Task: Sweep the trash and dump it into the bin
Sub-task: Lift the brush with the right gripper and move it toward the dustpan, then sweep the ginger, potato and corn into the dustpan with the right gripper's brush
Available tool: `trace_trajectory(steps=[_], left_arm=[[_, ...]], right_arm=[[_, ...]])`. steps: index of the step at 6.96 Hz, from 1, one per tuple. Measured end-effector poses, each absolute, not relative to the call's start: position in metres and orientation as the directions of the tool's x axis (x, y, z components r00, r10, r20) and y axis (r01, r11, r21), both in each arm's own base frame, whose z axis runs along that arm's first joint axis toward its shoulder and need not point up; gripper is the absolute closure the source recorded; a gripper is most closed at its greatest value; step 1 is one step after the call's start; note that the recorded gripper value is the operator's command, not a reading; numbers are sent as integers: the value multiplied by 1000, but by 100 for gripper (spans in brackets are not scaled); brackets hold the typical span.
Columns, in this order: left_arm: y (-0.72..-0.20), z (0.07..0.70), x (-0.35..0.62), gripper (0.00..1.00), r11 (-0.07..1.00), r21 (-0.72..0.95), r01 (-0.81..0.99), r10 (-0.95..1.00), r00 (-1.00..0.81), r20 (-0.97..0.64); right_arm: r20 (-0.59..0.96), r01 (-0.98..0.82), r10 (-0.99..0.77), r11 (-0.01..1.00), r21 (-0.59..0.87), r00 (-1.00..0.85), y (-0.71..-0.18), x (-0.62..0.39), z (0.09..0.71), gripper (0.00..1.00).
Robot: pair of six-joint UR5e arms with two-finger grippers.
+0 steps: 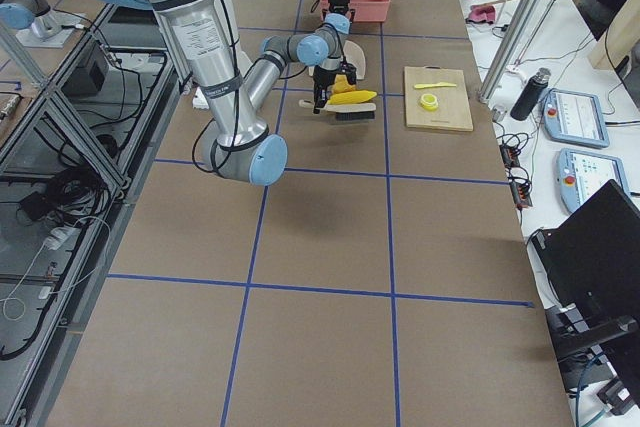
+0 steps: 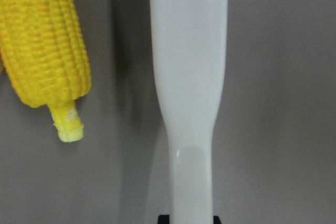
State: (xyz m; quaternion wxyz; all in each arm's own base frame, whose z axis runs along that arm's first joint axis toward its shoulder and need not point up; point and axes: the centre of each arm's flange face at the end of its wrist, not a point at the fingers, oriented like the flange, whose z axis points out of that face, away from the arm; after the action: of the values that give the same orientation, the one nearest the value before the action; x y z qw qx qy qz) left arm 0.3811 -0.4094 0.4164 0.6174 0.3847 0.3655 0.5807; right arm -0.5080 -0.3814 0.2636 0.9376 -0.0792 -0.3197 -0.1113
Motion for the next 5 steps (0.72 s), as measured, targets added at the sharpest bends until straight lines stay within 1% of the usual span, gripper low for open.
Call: trace_trajectory(steps=[3,4,5], left_arm=[[-412,416,378,3,35,900,-435,998,64,-8],[-413,416,377,9,36,900,-435,998,66,-8],[-413,416,377,26,37,899,-436,998,66,-9]], right_arm=[[643,279,-124,949,-145,756,-387,-564,220,100],[655,289,-122,945,-153,746,-382,-577,202,100],[675,301,-118,940,-160,728,-376,-586,182,100]])
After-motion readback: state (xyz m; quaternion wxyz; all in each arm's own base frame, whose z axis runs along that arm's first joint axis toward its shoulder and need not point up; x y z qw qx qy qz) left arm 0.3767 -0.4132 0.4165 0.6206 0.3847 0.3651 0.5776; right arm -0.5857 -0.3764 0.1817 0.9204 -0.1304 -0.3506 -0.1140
